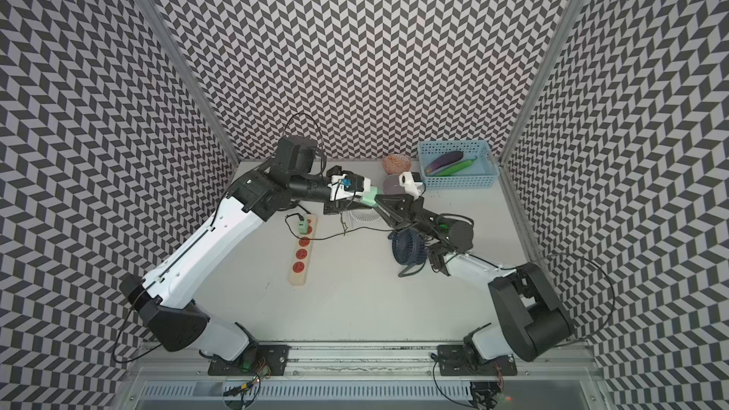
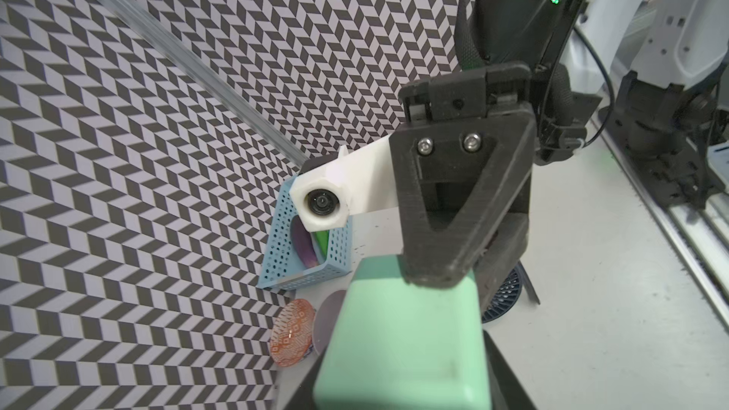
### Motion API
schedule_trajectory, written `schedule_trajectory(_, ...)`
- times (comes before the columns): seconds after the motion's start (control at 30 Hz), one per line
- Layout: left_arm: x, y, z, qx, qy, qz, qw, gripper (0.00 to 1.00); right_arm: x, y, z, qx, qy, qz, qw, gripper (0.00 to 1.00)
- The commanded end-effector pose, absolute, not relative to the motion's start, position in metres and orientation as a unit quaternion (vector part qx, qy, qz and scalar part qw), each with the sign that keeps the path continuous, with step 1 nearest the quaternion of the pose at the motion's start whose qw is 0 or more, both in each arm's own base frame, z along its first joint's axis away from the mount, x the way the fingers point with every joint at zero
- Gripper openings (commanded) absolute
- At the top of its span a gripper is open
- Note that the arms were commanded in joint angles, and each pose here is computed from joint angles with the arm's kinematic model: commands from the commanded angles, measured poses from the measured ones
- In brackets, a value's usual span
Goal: Plug the desk fan into the power strip
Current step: Pick up the plug from the center of the board.
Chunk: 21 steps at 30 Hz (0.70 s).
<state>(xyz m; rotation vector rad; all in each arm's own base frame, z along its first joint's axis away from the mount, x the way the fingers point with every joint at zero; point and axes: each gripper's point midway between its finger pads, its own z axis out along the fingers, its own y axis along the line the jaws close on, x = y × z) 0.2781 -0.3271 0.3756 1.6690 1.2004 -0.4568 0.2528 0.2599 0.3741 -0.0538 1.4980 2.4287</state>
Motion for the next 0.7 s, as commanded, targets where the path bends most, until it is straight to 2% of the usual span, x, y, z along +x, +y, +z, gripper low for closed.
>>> schedule_trajectory(0.0,0.283,-0.322,0.394,0.676,0.492,-0.173,0.521,0.41,0.216,0.252,0.406,-0.111,0.475,0.854,0.183,0.0)
schedule_trajectory(0.1,0.277,-0.325,0.398,0.68,0.482,-0.189,0.519,0.54,0.217,0.253,0.403,-0.111,0.478,0.852,0.181,0.0)
schedule_trajectory(0.13,0.275,-0.326,0.398,0.681,0.478,-0.194,0.519,0.55,0.218,0.253,0.402,-0.107,0.478,0.853,0.181,0.0)
schedule_trajectory(0.3,0.273,-0.329,0.405,0.681,0.472,-0.201,0.522,0.56,0.216,0.252,0.403,-0.109,0.475,0.855,0.177,0.0)
schedule_trajectory(0.47,0.273,-0.331,0.405,0.683,0.47,-0.205,0.521,0.53,0.217,0.252,0.4,-0.103,0.477,0.855,0.174,0.0)
schedule_trajectory(0.6,0.272,-0.333,0.403,0.684,0.468,-0.211,0.518,0.64,0.217,0.252,0.397,-0.101,0.478,0.855,0.173,0.0)
schedule_trajectory(0.67,0.273,-0.333,0.402,0.685,0.469,-0.212,0.516,0.65,0.218,0.252,0.396,-0.098,0.477,0.856,0.172,0.0)
